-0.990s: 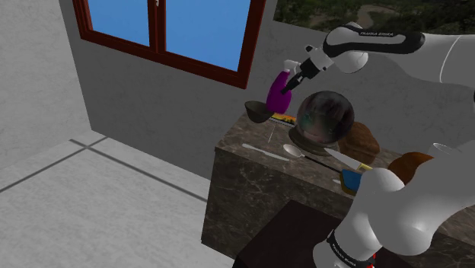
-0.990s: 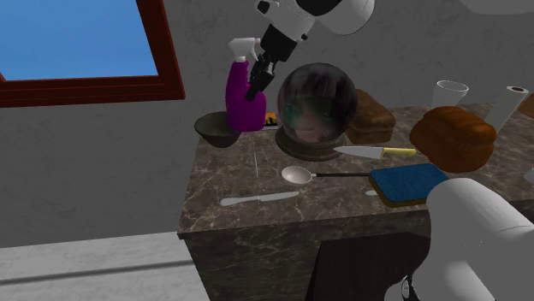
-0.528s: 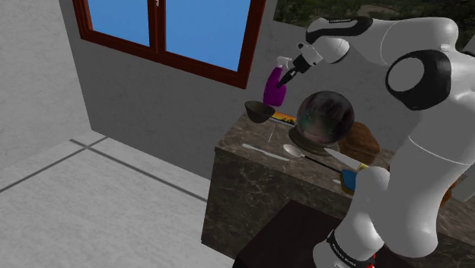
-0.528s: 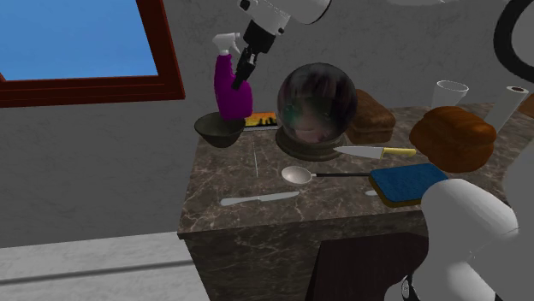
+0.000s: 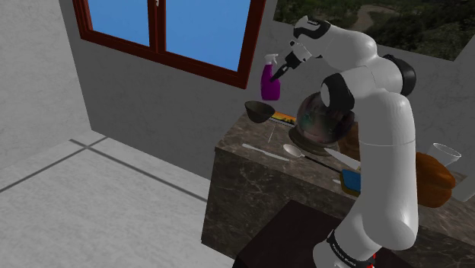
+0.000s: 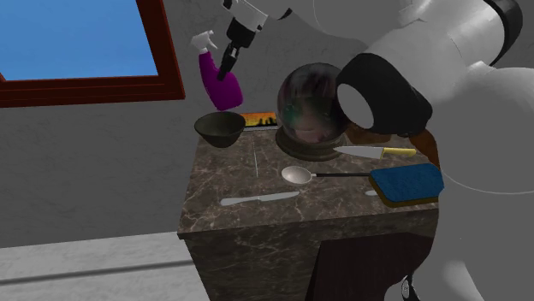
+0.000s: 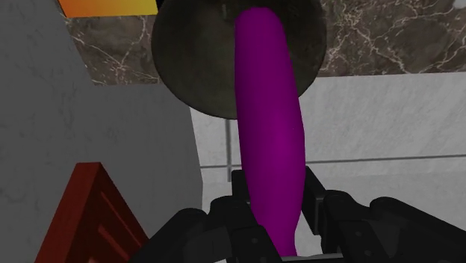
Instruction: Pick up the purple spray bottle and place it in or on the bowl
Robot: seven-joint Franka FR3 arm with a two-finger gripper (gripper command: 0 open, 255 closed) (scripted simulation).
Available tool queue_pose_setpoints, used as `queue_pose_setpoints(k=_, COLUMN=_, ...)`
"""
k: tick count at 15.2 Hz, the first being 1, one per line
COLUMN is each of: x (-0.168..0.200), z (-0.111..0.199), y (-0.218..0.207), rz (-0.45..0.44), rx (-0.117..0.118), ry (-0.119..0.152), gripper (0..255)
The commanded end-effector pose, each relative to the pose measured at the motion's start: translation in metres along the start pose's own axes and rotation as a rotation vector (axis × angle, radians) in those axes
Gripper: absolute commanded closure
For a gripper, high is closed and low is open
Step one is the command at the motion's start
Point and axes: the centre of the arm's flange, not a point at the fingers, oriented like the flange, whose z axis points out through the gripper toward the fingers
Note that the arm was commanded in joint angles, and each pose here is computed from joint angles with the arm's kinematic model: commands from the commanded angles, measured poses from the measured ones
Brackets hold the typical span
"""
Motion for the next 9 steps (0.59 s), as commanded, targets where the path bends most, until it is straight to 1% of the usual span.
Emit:
queue_pose_setpoints(k=1, x=-0.001, z=0.011, y=0.008, rz=0.000, rx=0.004, ry=0.002, gripper=255)
queue_pose_setpoints(k=9, x=-0.023, z=0.047, y=0.007, rz=0.000, rx=0.004, ry=0.002, gripper=255)
